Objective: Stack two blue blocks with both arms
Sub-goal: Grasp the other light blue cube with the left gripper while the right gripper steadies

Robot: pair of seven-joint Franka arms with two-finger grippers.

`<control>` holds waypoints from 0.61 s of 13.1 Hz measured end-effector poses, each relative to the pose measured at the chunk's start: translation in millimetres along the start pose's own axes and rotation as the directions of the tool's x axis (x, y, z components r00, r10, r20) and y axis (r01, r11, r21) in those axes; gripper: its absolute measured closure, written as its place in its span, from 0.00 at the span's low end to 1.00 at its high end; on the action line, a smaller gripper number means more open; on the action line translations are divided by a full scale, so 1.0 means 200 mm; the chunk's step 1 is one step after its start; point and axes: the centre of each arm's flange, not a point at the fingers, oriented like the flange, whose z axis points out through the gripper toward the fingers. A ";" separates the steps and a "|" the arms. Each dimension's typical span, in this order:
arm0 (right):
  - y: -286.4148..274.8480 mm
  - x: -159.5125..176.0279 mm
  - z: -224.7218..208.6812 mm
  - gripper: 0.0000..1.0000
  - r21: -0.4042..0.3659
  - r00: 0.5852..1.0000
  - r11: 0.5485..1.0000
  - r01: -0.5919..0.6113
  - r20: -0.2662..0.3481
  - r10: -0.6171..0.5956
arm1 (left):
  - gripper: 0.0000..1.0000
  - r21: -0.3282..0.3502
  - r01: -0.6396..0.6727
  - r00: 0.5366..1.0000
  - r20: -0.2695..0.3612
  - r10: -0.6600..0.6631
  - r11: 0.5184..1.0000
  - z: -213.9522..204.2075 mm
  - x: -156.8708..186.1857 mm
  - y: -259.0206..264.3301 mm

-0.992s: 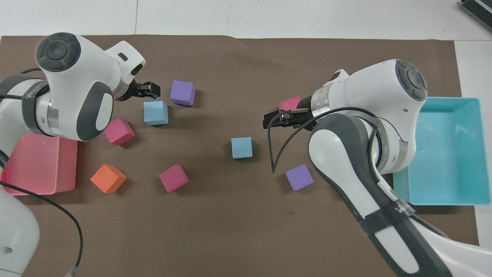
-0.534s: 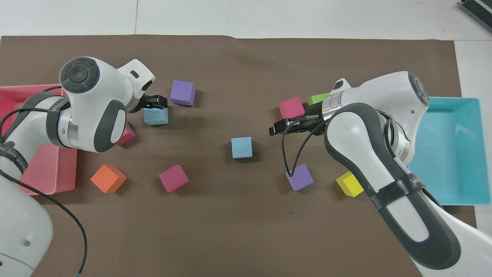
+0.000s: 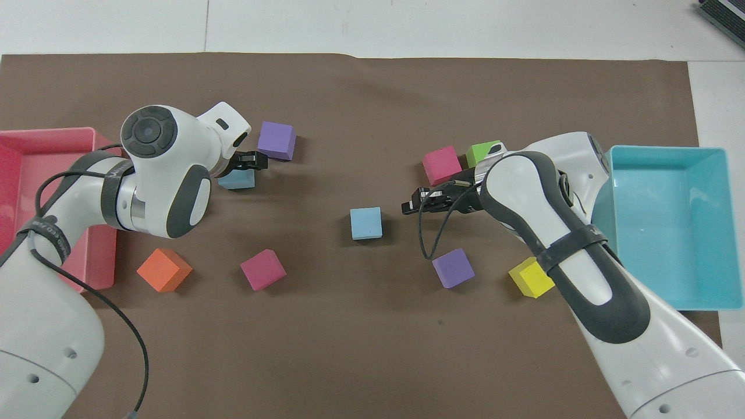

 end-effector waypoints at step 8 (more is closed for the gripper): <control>0.16 -0.02 0.12 0.99 0.068 0.994 0.992 -0.109 0.005 0.109 | 0.26 0.002 0.000 1.000 0.009 0.000 1.000 0.02 -0.02 0.00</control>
